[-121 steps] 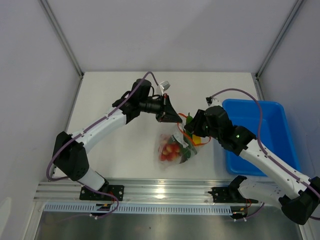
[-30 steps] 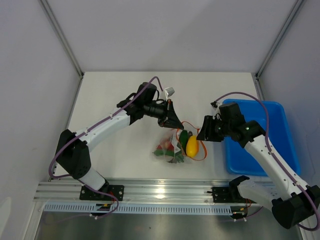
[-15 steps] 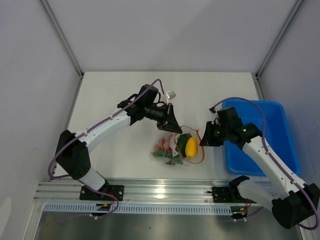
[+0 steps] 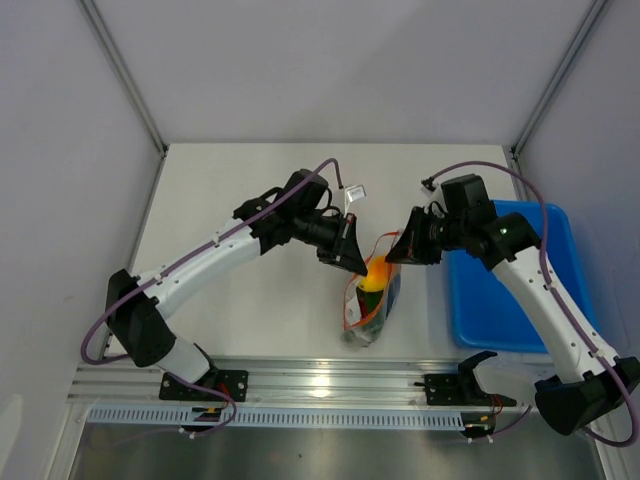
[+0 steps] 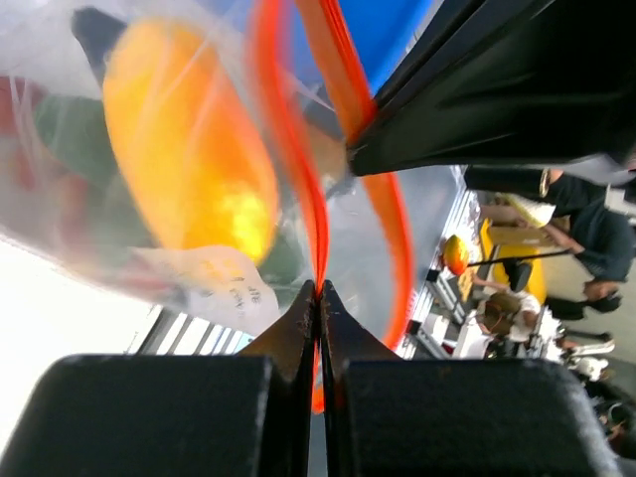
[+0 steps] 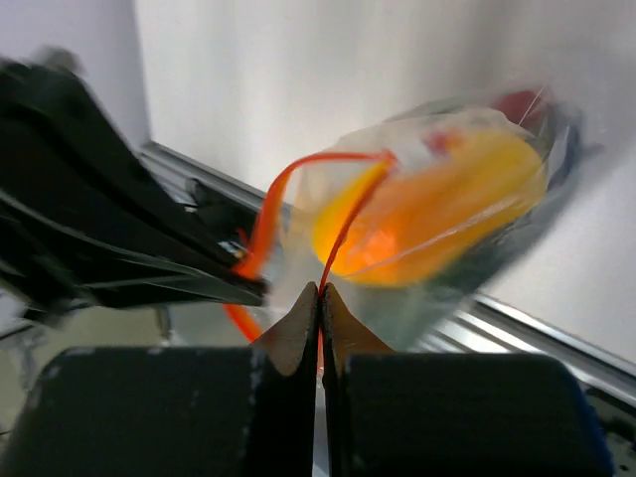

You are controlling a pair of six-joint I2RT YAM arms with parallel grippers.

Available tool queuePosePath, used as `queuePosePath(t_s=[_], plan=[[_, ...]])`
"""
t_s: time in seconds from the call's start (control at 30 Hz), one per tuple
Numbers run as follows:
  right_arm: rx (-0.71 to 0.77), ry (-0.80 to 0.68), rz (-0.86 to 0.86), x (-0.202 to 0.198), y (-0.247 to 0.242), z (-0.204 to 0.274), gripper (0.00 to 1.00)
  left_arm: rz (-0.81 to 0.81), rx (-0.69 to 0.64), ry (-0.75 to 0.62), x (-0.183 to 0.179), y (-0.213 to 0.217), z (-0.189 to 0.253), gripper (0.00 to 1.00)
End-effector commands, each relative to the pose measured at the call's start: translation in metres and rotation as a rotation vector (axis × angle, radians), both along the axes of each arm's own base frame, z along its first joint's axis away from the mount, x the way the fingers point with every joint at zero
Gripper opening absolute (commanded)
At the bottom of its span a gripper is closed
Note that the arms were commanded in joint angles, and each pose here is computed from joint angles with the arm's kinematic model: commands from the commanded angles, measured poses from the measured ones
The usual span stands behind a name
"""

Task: Place the food in the zip-top bag and seal the zipper
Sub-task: Adjust the zipper food storage bag at the center of the board.

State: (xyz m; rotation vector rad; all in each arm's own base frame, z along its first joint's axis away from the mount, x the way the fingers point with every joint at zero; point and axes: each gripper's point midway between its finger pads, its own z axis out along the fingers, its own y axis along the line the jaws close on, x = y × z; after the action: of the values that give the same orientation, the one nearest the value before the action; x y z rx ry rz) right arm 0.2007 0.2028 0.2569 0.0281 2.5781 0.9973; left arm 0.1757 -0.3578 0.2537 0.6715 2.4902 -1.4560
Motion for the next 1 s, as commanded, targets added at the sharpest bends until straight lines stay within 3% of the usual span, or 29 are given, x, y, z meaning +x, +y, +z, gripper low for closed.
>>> queuePosePath(t_s=[0.0, 0.23, 0.67, 0.7, 0.73, 0.8, 0.83, 0.9, 0.97], plan=[[0.116, 0.065, -0.030, -0.007, 0.014, 0.043, 0.00, -0.053, -0.057, -0.114, -0.014, -0.004, 0.026, 0.00], [0.101, 0.167, -0.110, -0.006, 0.013, 0.024, 0.00, -0.072, -0.056, -0.086, -0.027, -0.006, 0.017, 0.01], [-0.001, 0.196, -0.152, -0.010, 0.020, 0.000, 0.00, -0.020, -0.029, -0.031, -0.021, -0.011, 0.009, 0.02], [-0.003, 0.197, -0.160, -0.009, 0.020, 0.001, 0.00, -0.017, -0.026, -0.034, -0.021, -0.010, 0.009, 0.04], [-0.007, 0.200, -0.166, -0.009, 0.020, 0.000, 0.00, -0.011, -0.025, -0.041, -0.021, -0.010, 0.012, 0.16], [-0.013, 0.203, -0.181, -0.008, 0.019, 0.000, 0.00, -0.003, -0.028, -0.042, -0.021, -0.008, 0.015, 0.29], [-0.016, 0.203, -0.187, -0.007, 0.018, 0.000, 0.00, 0.002, -0.031, -0.047, -0.021, -0.007, 0.018, 0.42], [-0.020, 0.208, -0.205, -0.005, 0.017, 0.001, 0.00, 0.018, -0.027, -0.039, -0.021, -0.005, 0.021, 0.59], [-0.031, 0.219, -0.217, -0.006, 0.016, 0.000, 0.00, 0.021, -0.023, -0.030, -0.022, -0.006, 0.022, 0.67]])
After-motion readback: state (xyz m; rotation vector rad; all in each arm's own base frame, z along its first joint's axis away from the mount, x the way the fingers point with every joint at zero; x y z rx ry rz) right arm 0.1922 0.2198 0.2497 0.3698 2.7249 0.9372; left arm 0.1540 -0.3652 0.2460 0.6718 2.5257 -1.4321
